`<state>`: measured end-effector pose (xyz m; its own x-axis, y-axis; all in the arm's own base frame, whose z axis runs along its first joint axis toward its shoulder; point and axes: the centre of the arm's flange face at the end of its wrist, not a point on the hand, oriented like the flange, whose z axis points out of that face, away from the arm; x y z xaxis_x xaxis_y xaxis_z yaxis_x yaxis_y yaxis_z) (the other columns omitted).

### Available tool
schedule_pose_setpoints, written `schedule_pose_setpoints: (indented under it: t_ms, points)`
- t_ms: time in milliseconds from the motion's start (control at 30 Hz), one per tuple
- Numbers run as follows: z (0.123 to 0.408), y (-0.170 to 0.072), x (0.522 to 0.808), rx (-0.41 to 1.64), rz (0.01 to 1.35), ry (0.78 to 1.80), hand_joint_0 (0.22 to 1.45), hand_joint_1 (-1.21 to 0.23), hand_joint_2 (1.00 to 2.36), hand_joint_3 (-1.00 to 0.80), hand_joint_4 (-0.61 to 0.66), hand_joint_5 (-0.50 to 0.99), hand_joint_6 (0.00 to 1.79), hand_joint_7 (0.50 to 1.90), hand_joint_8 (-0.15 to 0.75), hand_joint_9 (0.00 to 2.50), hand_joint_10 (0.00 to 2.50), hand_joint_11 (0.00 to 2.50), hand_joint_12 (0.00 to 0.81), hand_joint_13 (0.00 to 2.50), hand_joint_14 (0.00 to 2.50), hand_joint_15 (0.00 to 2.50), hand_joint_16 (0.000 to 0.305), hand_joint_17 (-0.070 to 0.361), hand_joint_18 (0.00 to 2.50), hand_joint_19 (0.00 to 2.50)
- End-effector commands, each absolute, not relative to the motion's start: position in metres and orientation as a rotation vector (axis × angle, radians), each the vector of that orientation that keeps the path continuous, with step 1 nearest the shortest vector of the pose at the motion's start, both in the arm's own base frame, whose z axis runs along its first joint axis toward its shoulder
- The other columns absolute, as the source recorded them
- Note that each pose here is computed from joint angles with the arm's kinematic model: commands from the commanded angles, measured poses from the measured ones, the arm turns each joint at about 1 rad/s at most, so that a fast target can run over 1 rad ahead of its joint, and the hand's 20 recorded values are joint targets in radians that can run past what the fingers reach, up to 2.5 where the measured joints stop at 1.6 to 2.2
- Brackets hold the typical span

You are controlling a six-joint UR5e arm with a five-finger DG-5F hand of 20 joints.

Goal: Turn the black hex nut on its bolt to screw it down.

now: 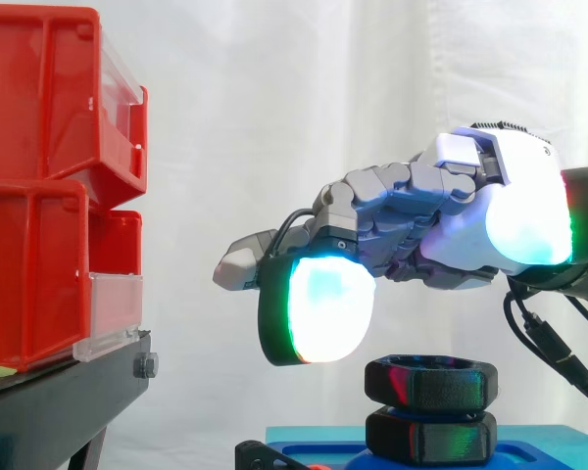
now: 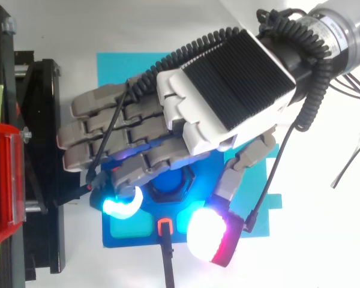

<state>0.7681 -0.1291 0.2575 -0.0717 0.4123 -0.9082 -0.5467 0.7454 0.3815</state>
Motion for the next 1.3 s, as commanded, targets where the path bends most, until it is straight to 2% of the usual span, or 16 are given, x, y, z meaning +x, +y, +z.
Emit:
schedule_pose_setpoints:
  t_ms: [0, 433, 667, 900, 1200, 1267]
  points:
    - [0.256, -0.125, 0.769, -0.111, 0.793, 1.443, 0.46, -0.39, 1.00, -0.50, 0.29, -0.17, 0.50, 0.89, 0.308, 0.26, 0.00, 0.06, 0.369, 0.25, 0.00, 0.00, 0.051, 0.116, 0.17, 0.03]
    - [0.249, -0.125, 0.770, -0.115, 0.794, 1.449, 0.46, -0.38, 1.00, -0.50, 0.29, -0.17, 0.50, 0.89, 0.308, 0.26, 0.00, 0.06, 0.369, 0.25, 0.00, 0.00, 0.051, 0.116, 0.16, 0.04]
    - [0.248, -0.128, 0.768, -0.121, 0.801, 1.456, 0.46, -0.38, 1.00, -0.50, 0.30, -0.16, 0.50, 0.96, 0.310, 0.26, 0.00, 0.07, 0.369, 0.25, 0.00, 0.00, 0.051, 0.115, 0.17, 0.03]
    - [0.246, -0.139, 0.764, -0.128, 0.808, 1.465, 0.46, -0.38, 1.00, -0.50, 0.31, -0.15, 0.50, 1.07, 0.311, 0.26, 0.00, 0.07, 0.369, 0.25, 0.00, 0.00, 0.051, 0.115, 0.18, 0.03]
    - [0.245, -0.152, 0.759, -0.136, 0.811, 1.470, 0.47, -0.39, 1.00, -0.50, 0.32, -0.17, 0.51, 1.07, 0.311, 0.26, 0.00, 0.09, 0.367, 0.26, 0.00, 0.00, 0.051, 0.115, 0.18, 0.04]
    - [0.237, -0.155, 0.759, -0.136, 0.814, 1.476, 0.47, -0.39, 1.00, -0.50, 0.32, -0.17, 0.51, 1.07, 0.310, 0.27, 0.00, 0.09, 0.367, 0.27, 0.00, 0.00, 0.051, 0.115, 0.18, 0.04]
